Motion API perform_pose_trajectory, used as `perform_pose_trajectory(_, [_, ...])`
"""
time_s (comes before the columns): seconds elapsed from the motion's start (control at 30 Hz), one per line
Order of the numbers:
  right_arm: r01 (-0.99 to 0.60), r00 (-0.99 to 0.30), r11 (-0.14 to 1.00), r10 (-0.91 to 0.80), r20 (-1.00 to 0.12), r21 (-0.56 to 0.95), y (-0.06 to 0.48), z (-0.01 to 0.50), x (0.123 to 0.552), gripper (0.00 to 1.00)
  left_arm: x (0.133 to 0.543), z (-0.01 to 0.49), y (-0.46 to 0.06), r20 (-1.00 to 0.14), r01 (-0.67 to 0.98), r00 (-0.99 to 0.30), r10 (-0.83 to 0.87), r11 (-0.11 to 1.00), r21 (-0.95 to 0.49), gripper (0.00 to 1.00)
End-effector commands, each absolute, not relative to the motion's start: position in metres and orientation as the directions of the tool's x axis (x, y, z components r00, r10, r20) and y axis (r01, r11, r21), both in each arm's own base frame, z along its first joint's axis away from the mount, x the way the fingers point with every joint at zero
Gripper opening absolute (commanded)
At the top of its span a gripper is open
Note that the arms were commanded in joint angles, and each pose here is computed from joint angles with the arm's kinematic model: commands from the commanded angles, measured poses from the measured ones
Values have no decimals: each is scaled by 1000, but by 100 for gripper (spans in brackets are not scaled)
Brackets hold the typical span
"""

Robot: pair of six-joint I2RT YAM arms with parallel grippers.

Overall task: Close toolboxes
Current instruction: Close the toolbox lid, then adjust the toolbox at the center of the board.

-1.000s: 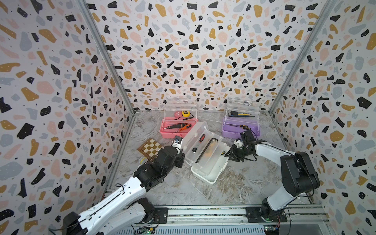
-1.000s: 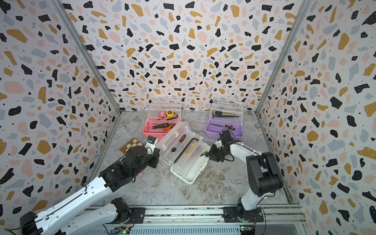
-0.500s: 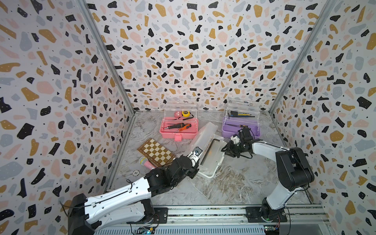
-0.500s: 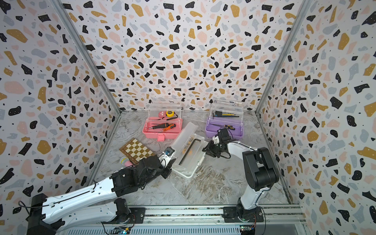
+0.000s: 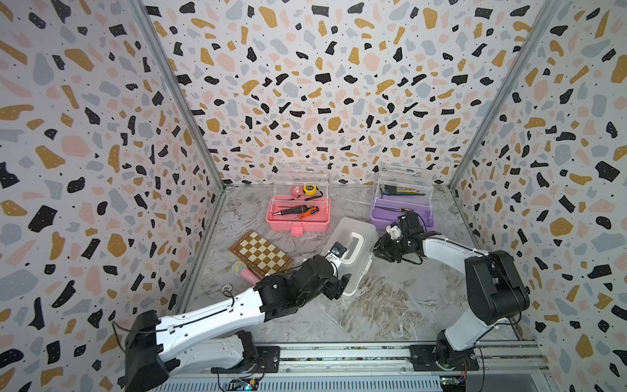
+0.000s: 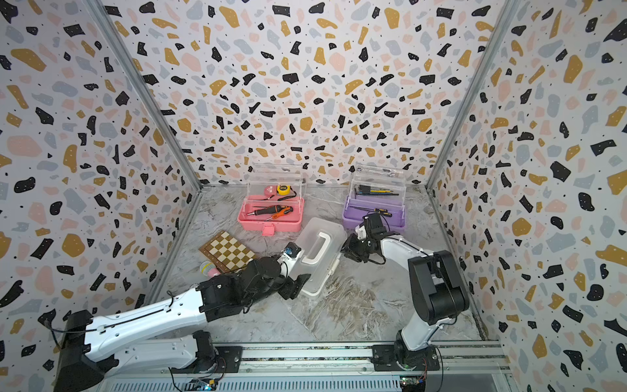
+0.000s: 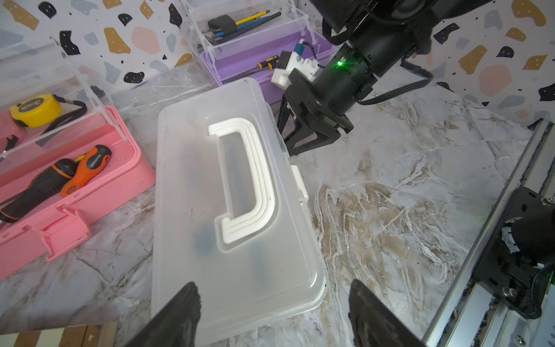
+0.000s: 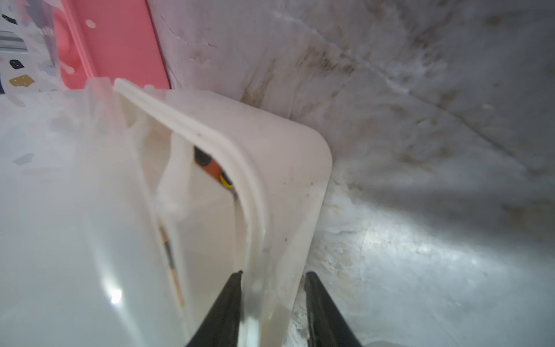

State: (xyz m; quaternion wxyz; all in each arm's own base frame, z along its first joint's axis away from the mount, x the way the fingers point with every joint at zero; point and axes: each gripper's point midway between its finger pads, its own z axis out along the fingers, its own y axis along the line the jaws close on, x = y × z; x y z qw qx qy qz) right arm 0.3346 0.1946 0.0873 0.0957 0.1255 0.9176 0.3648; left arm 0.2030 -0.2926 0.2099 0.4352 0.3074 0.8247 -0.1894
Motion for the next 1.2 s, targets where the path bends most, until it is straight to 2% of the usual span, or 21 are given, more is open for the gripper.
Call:
perform_pose_trajectory(0.0, [100, -951, 717, 272, -145, 690, 185, 113, 325, 39, 212, 218, -303, -832, 626, -490, 262, 769, -126, 82])
perform_pose_trajectory(0.07, [86, -953, 727, 261, -157, 682, 181, 118, 318, 40, 220, 214, -305, -815, 589, -530, 234, 793, -156, 91])
perform_pose_trajectory(0.1, [81, -954, 735, 252, -160, 673, 179, 120, 313, 40, 226, 213, -306, -805, 565, -555, 210, 806, -179, 99])
perform_pose_trajectory(0.37, [57, -953, 727, 243, -180, 684, 173, 127, 283, 41, 271, 224, -294, -759, 418, -650, 30, 849, -325, 99])
perform_pose_trajectory(0.7, [9, -956, 764, 195, -217, 645, 168, 104, 266, 43, 321, 216, -267, -631, 330, -772, -81, 797, -505, 99])
perform_pose_trajectory(0.97, [-21, -979, 768, 115, -170, 640, 207, 85, 235, 39, 358, 203, -265, -544, 269, -828, -134, 756, -596, 99])
perform_pose_trajectory(1.17, [-34, -969, 733, 144, -203, 679, 225, 96, 244, 39, 373, 197, -259, -515, 242, -841, -164, 738, -630, 99])
